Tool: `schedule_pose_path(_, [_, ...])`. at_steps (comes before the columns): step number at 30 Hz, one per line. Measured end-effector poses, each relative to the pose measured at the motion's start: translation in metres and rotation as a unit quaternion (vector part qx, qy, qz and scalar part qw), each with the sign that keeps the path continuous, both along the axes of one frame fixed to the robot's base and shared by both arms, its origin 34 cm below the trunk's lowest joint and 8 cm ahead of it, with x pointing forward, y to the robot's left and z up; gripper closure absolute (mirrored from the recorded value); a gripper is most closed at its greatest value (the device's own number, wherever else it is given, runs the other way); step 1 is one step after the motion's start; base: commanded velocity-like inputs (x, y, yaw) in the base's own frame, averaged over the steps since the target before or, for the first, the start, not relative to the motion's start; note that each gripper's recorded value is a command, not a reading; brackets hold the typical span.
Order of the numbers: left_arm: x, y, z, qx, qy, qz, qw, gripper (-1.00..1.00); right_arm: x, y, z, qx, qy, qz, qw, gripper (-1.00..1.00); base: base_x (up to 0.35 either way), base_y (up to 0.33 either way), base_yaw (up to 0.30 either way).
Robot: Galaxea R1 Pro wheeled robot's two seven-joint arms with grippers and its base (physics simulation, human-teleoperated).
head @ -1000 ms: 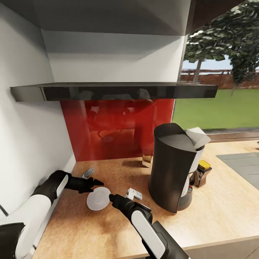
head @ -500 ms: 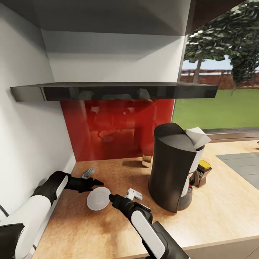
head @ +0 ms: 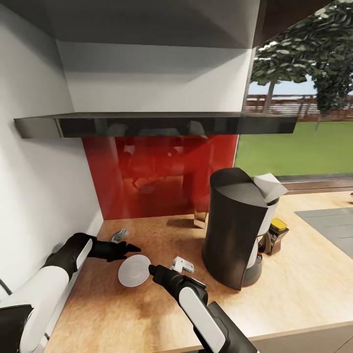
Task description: Set up a coffee station on the kitchen countertop: keep the coffee maker on the countertop, move the bottle of coffee from the kitchen shelf to the counter next to the coffee maker, place a paper coffee filter on top of the coffee maker, put the saucer next to the coffee maker with the coffee cup on the saucer, and place the electric kettle next to the coffee maker.
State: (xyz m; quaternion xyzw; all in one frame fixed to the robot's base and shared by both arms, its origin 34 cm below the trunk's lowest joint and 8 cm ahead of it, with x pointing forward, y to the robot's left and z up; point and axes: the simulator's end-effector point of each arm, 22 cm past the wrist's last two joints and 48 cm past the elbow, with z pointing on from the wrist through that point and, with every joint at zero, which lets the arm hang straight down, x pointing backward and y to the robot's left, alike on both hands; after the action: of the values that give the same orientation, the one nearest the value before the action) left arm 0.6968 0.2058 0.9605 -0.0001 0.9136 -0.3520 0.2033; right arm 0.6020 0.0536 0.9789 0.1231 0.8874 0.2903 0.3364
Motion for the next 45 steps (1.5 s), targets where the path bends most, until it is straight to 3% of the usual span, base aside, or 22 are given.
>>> schedule_pose_path(10, [0.006, 0.006, -0.001, 0.009, -0.024, 0.003, 0.9997, -1.00, 0.000, 0.000, 0.000, 0.000, 0.000, 0.000, 1.0000, -1.00, 0.001, 0.000, 0.000])
schedule_pose_path(20, [0.007, 0.004, 0.000, 0.008, -0.028, 0.002, 0.9996, -1.00, 0.000, 0.000, 0.000, 0.000, 0.000, 0.000, 1.0000, -1.00, 0.101, 0.076, 0.000])
schedule_pose_path(29, [0.006, 0.008, -0.002, 0.011, -0.026, 0.003, 0.9996, -1.00, 0.000, 0.000, 0.000, 0.000, 0.001, 0.000, 1.0000, -1.00, 0.012, 0.009, 0.000])
schedule_pose_path(39, [-0.010, 0.012, -0.030, 0.032, -0.003, 0.011, 0.9994, -1.00, -0.001, 0.000, -0.001, 0.000, 0.001, 0.000, 1.0000, -1.00, 0.000, 0.000, 0.000])
schedule_pose_path(45, [-0.012, 0.012, -0.032, 0.028, -0.002, 0.016, 0.9995, -1.00, -0.001, 0.000, 0.000, 0.000, 0.000, 0.000, 1.0000, -1.00, 0.000, 0.000, 0.000])
